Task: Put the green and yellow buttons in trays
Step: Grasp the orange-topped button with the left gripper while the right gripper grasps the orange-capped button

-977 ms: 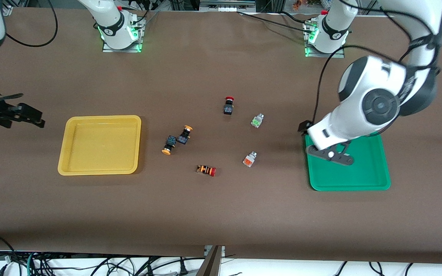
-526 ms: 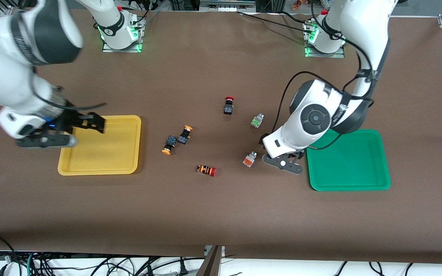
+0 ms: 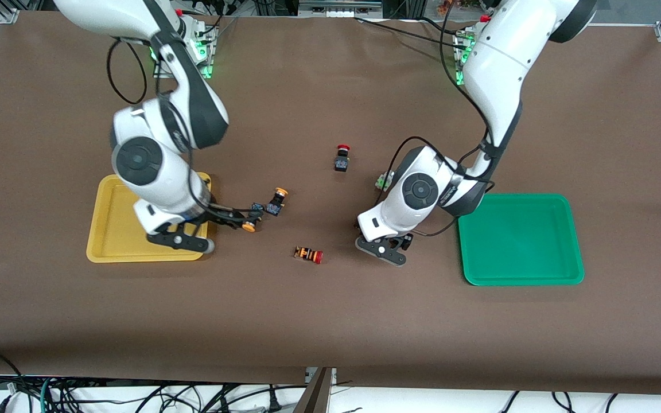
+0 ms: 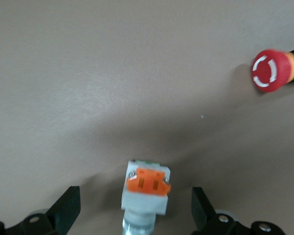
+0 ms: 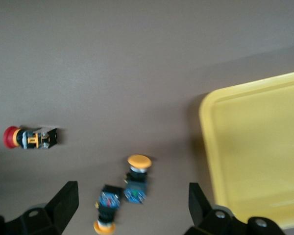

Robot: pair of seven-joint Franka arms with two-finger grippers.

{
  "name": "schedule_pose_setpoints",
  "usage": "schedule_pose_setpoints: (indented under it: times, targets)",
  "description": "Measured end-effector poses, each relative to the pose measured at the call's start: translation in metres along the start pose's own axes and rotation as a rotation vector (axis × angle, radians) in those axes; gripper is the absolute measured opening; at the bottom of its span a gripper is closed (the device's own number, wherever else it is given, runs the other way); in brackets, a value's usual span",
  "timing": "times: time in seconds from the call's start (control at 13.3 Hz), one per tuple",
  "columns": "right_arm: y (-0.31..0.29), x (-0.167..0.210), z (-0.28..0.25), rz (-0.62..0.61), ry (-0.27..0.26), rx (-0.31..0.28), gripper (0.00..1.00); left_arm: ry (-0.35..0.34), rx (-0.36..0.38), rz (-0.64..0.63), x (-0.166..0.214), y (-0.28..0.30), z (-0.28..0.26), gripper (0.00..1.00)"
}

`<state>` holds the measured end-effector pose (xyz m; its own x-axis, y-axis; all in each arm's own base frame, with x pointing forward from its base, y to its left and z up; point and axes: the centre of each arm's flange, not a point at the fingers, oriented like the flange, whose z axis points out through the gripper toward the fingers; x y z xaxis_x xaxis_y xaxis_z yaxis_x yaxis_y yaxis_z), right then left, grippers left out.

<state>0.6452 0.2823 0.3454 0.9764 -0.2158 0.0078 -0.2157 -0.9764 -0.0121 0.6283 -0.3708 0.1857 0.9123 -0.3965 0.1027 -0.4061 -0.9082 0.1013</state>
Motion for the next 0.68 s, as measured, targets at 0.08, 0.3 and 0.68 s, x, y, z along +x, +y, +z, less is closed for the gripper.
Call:
schedule_pose_setpoints:
  times: [0.08,0.3,0.68]
  targets:
    - [-0.008,-0.004,0.025,0.023,0.008,0.006,1.00,0.007,0.016,0.023,-0.002,0.000,0.011,1.00]
    - [-0.019,-0.017,0.087,0.078,0.020,0.016,1.00,0.009,0.029,0.048,-0.004,0.004,0.022,1.00]
    - [-0.014,-0.015,0.113,0.224,0.028,0.018,1.00,0.014,0.036,0.075,-0.005,0.017,0.020,0.58]
